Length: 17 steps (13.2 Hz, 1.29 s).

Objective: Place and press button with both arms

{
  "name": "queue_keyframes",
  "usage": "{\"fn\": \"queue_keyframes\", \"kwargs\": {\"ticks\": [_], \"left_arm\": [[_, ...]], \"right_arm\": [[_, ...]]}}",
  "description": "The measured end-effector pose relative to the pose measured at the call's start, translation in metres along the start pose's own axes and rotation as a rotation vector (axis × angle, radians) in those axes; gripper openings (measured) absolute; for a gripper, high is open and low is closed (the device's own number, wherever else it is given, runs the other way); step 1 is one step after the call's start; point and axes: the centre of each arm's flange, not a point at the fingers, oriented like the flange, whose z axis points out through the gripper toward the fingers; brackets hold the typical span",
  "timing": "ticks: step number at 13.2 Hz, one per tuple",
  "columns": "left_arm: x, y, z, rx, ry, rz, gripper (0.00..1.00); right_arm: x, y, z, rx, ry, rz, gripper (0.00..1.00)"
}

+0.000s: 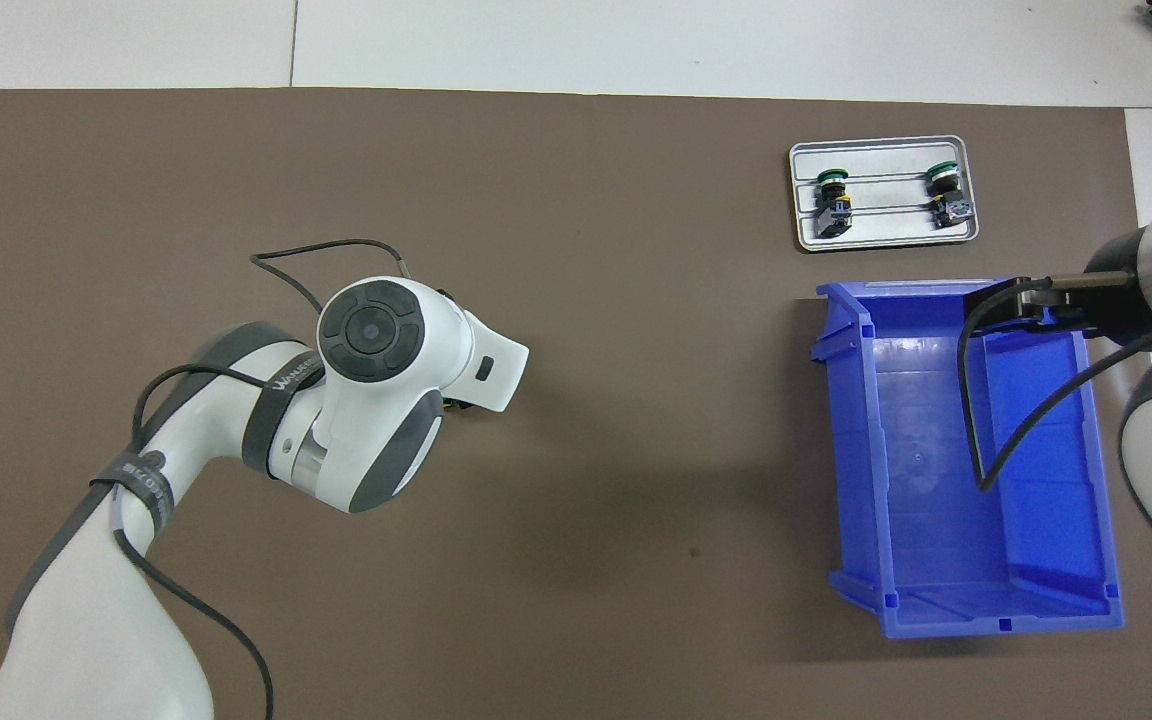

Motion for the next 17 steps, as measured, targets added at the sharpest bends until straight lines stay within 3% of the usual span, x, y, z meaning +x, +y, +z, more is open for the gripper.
{"fn": "queue_keyframes", "kwargs": {"ticks": [3,6,7,10,13,14,17], "left_arm": [[-0.008,-0.009,-0.025,0.019,0.021,-0.096,0.41],[-0.007,-0.007,-0.025,0.014,0.019,-0.179,0.78],[-0.008,-0.006,-0.024,0.009,0.013,-0.233,0.82],[-0.009,0.001,-0.02,-0.016,-0.027,-0.411,0.73],[-0.013,0.006,-0.018,-0.039,-0.081,-0.541,0.93],[-0.014,0.007,-0.019,-0.04,-0.089,-0.594,0.93],[-0.016,0.012,-0.019,-0.047,-0.125,-0.716,0.55]], "right_arm": [[0.0,0.0,0.0,0.0,0.0,0.0,1.0],[0.0,0.0,0.0,0.0,0.0,0.0,1.0],[0.0,0.0,0.0,0.0,0.0,0.0,1.0],[0.0,0.0,0.0,0.0,0.0,0.0,1.0],[0.0,0.0,0.0,0.0,0.0,0.0,1.0],[0.0,0.0,0.0,0.0,0.0,0.0,1.0],[0.0,0.0,0.0,0.0,0.0,0.0,1.0]]}}
